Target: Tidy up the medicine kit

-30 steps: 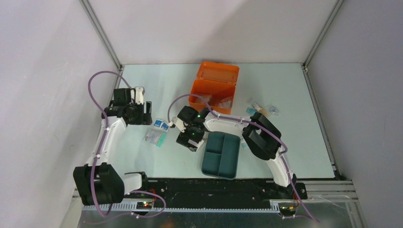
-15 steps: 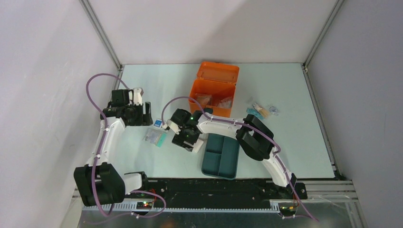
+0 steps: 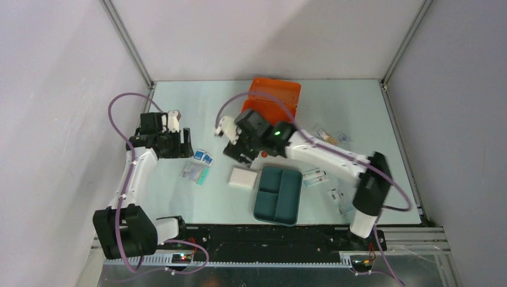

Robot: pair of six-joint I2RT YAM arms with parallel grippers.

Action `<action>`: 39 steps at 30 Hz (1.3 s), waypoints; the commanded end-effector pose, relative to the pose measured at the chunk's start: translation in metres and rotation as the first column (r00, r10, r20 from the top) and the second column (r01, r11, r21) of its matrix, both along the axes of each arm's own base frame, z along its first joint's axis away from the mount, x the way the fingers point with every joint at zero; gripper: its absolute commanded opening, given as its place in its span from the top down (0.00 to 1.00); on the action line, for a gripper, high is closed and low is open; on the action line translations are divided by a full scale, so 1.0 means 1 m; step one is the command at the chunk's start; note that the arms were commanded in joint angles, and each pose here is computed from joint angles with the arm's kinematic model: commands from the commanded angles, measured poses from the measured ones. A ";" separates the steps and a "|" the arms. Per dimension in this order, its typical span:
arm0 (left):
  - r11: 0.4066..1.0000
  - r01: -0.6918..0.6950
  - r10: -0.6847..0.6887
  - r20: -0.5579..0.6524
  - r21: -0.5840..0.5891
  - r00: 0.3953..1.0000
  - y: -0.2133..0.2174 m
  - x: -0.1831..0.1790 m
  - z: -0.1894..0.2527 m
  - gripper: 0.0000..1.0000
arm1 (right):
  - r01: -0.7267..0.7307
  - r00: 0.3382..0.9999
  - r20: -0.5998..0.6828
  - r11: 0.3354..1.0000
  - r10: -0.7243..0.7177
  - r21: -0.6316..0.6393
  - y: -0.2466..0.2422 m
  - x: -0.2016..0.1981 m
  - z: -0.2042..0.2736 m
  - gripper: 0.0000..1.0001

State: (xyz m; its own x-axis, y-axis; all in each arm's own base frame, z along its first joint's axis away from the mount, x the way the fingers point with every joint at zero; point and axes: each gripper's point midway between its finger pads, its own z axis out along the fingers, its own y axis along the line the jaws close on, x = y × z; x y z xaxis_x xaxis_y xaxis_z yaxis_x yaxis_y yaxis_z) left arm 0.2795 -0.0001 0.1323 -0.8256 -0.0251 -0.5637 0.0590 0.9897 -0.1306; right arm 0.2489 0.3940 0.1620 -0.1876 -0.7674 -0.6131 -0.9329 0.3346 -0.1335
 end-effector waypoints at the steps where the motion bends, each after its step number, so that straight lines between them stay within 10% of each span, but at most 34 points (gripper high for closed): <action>1: 0.999 0.005 -0.003 0.040 -0.053 0.999 -0.007 0.010 0.014 0.20 | -0.006 0.995 0.095 0.977 -0.015 0.215 -0.019 0.026 0.086 0.27; 12: 0.996 0.014 -0.008 0.076 -0.084 0.997 -0.012 0.003 0.022 0.20 | -0.144 0.978 -0.134 0.980 0.162 0.134 -0.004 -0.009 0.001 0.01; 39: 0.990 0.026 -0.017 0.062 -0.137 0.998 -0.014 -0.001 0.016 0.20 | -0.155 0.949 -0.297 0.975 0.103 -0.160 0.017 -0.011 -0.124 0.00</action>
